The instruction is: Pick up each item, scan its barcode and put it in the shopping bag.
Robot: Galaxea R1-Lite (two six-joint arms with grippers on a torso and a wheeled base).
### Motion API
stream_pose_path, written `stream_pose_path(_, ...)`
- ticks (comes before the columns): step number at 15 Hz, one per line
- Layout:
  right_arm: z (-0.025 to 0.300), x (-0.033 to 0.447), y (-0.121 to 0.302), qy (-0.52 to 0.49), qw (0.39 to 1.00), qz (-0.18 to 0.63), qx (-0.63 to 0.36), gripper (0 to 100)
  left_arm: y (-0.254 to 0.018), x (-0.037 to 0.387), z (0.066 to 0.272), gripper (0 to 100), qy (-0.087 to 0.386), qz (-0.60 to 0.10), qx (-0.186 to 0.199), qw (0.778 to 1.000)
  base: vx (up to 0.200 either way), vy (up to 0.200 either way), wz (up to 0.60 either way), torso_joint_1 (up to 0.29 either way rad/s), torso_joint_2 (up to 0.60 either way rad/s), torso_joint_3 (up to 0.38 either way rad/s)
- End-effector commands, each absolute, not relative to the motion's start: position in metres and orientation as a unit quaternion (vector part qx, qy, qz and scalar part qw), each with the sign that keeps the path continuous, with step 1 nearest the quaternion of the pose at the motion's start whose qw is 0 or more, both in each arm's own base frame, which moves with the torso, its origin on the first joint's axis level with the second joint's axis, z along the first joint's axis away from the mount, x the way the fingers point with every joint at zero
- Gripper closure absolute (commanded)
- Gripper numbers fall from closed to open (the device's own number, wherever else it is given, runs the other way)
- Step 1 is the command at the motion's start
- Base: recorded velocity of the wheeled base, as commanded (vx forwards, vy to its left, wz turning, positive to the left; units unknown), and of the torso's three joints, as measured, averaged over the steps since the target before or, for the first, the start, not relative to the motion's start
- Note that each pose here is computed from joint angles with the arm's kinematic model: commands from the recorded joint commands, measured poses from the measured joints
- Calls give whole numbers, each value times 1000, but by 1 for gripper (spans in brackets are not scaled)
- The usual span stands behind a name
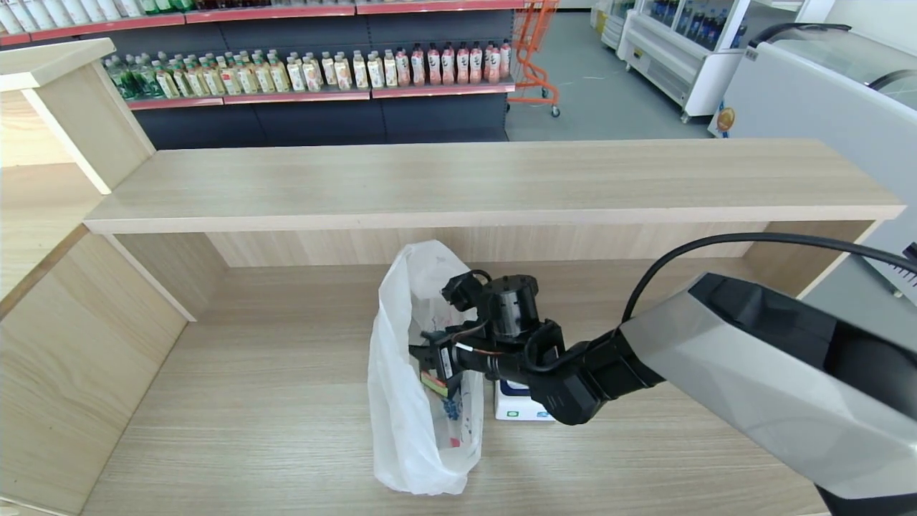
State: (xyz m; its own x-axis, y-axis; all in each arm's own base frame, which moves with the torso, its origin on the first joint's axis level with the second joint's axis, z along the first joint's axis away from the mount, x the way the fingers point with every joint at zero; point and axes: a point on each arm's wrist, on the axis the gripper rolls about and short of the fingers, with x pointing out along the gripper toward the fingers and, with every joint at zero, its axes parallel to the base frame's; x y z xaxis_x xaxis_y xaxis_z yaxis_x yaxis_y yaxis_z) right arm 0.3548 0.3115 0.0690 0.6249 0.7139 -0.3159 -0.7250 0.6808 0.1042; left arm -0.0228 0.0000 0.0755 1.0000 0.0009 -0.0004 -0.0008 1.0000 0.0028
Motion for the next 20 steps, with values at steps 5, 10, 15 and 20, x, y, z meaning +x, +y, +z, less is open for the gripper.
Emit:
stream_pose_path(5,87,345,281,228,903,353,88,0,0,-23,75,0,0,1,2,1000,0,0,0,0,0,0)
stream_pose_path(10,126,334,236,255,886,291,257,0,0,-23,75,0,0,1,2,1000,0,0,0,0,0,0)
stream_pose_path(15,207,278,195,236,845,337,341,0,0,-23,75,0,0,1,2,1000,0,0,0,0,0,0)
stream_pose_path(20,231,191,102,211,894,280,280,0,0,-23,75,0,0,1,2,1000,0,0,0,0,0,0)
